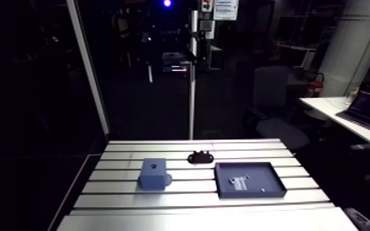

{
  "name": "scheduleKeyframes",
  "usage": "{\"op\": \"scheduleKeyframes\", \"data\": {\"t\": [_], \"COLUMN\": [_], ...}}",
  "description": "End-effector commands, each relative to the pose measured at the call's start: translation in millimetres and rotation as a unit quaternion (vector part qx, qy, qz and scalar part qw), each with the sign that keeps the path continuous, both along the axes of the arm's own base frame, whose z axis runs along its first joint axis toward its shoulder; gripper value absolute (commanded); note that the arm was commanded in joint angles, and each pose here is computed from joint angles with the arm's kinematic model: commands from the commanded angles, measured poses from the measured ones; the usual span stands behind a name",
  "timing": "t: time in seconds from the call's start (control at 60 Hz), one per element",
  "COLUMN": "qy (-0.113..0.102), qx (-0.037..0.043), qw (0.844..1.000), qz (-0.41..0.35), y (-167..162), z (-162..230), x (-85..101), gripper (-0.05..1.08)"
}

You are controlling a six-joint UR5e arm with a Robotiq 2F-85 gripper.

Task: Pick up the M10 bolt and insert it into the hex recess until seated.

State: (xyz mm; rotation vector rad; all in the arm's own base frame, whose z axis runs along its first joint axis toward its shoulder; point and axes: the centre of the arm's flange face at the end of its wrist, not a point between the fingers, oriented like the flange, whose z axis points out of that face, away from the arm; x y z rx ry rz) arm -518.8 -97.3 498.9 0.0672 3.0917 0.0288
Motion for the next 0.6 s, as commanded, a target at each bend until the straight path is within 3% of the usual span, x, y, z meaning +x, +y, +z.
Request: {"op": "scheduleKeyframes", "data": {"t": [0.017, 0.283, 0.6], "qy": [-0.002, -0.002, 0.005], "qx": [-0.0017, -0.0018, 0.0046], "qw": [0.998, 0.998, 0.998], "qz": [0.062, 0.063, 0.057], "y": [-46.1, -46.1, -37.1], "z": [-0.8, -0.7, -2.3], "x": [-0.6, -1.2, -6.8], "gripper": [0.01, 0.01, 0.01]}}
